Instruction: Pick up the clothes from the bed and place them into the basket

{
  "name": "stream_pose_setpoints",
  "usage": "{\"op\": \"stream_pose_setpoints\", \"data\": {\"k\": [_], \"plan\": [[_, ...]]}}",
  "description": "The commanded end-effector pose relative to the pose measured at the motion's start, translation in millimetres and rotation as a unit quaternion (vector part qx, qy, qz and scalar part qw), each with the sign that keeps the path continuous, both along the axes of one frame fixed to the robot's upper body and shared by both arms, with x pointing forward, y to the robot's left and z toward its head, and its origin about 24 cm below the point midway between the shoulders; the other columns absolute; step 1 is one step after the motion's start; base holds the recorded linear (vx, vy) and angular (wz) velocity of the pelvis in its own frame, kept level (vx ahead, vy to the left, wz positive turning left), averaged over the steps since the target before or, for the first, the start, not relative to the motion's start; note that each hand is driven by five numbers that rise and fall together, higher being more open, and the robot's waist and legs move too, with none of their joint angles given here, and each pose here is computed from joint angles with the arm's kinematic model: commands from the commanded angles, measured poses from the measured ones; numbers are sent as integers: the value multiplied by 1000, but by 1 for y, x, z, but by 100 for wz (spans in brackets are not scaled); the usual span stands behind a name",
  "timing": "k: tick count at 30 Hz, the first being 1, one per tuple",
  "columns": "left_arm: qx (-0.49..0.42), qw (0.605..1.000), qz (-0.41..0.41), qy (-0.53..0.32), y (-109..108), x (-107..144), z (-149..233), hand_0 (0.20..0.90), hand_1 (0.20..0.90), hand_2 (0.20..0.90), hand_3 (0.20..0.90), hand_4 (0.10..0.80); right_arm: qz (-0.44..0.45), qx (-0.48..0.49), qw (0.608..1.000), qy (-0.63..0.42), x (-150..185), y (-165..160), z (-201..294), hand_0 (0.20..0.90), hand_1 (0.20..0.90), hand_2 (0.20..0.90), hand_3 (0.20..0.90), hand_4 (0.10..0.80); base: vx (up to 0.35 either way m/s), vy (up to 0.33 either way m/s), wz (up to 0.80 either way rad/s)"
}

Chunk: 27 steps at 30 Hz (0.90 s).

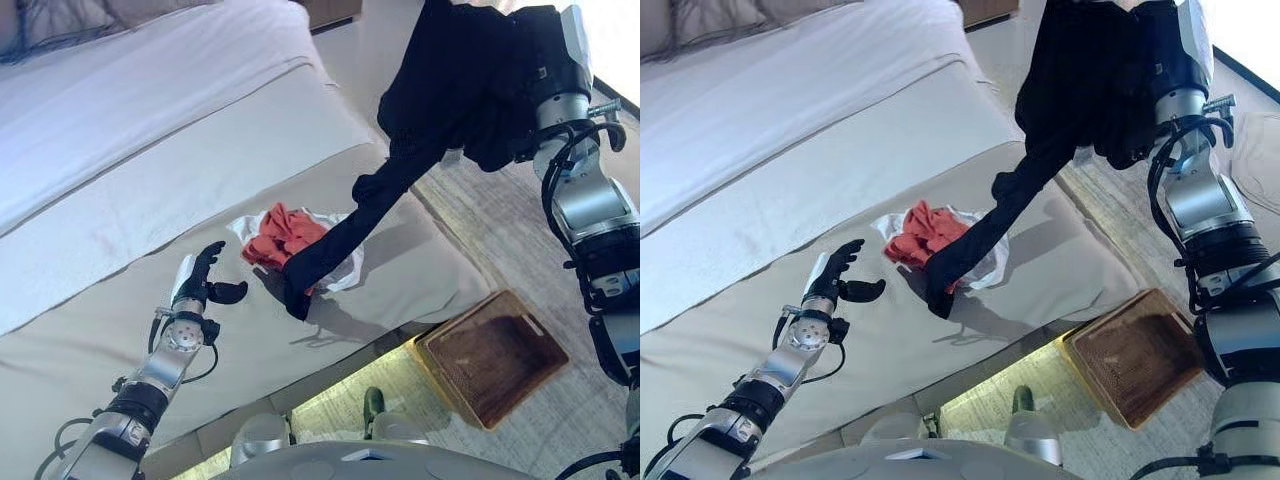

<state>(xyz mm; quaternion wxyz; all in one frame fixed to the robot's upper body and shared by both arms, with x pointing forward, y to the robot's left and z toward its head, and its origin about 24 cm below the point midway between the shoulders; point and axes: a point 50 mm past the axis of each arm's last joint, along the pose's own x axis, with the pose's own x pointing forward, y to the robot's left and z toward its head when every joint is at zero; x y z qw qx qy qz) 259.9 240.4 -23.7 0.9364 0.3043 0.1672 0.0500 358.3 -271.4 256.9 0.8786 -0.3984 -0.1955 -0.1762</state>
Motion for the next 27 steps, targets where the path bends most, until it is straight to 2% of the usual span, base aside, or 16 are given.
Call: {"op": "stream_pose_setpoints", "data": {"k": [1, 7, 15, 21, 27], "plan": [[30, 998, -41, -31, -7, 8, 6, 900, 900, 900, 900, 800, -44, -5, 993, -113, -20, -21, 45, 300, 300, 300, 200, 100, -28, -44, -11], [30, 998, -55, -21, -15, 10, 1, 900, 900, 900, 900, 800, -97, 25, 987, -125, -33, -49, 41, 300, 300, 300, 200, 100, -11, -9, -17], [36, 997, -66, -18, -19, 16, 2, 900, 900, 900, 900, 800, -158, 36, 976, -145, -53, -83, 58, 300, 300, 300, 200, 100, 7, 17, -11], [37, 997, -64, -11, -18, 15, -2, 900, 900, 900, 900, 800, -162, 14, 978, -133, -57, -89, 69, 300, 300, 300, 200, 100, 5, 12, -8], [32, 997, -67, -16, -23, 16, -3, 900, 900, 900, 900, 800, -146, 14, 985, -90, -54, -90, 57, 300, 300, 300, 200, 100, 3, 8, -13]]}}
